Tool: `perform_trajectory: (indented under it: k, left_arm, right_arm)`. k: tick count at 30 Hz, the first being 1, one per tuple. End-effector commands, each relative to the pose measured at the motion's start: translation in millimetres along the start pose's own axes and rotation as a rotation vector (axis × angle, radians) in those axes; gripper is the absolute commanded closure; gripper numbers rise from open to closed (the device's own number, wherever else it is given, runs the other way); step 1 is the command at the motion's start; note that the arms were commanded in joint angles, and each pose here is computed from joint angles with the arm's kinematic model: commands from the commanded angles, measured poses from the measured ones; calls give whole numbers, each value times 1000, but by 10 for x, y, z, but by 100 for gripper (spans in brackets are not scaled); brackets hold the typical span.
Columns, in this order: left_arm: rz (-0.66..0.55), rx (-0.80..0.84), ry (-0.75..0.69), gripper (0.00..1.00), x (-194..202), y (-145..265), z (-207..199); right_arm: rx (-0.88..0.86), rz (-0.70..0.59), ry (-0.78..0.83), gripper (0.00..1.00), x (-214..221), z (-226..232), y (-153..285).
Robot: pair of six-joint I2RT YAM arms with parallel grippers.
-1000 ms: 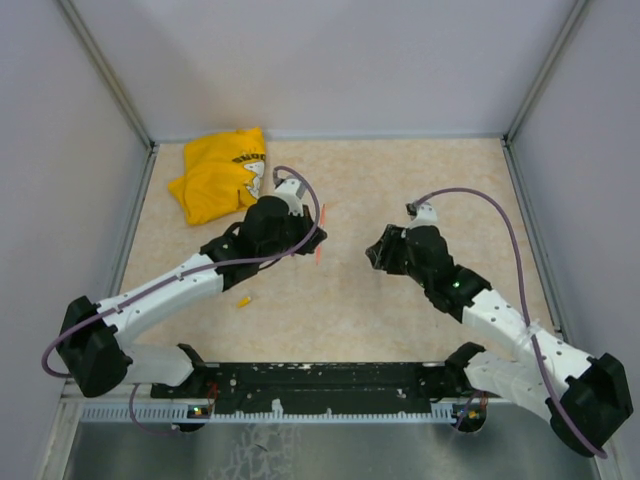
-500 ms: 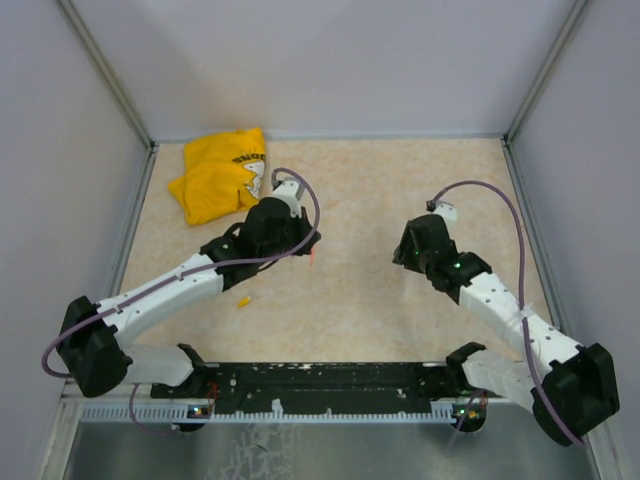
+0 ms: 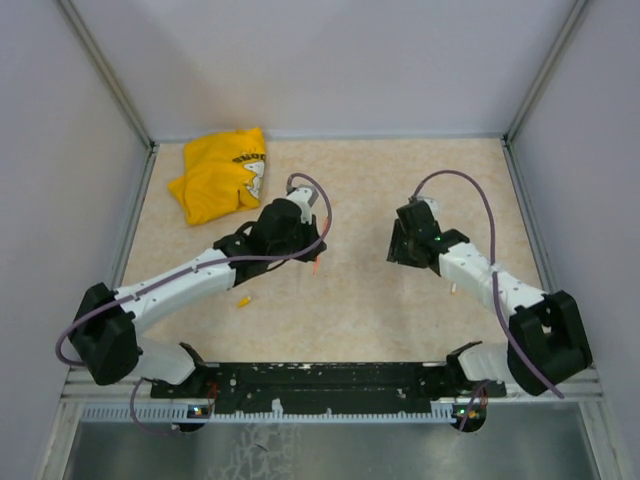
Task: Insert the pens into the pen caps
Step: Insert the pen cap onto the pen.
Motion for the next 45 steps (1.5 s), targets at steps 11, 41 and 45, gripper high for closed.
perform_trajectory:
  k: [11,41,45]
  left_arm:
    - [-70,52,32,100,-200,118,-25]
    - [-203,-8,-23,100,-292,482,175]
    - [-214,-7,-22,100,-300,491,177]
  right_arm:
    - [23,52,157,57,-327,147,-483]
    - [51,165,240,85,-122,115,-839]
    - [21,152,247,90,-132,133,-757]
Point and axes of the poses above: each gripper's point midway between its finger pads, its own y axis back along the fingers, its own z axis along the line the jaws close on, x = y × z, the point moved 4 cm from there along y, back along the fingers, and after that the axes turned 11 degrees about y, right-handed, at the moved point
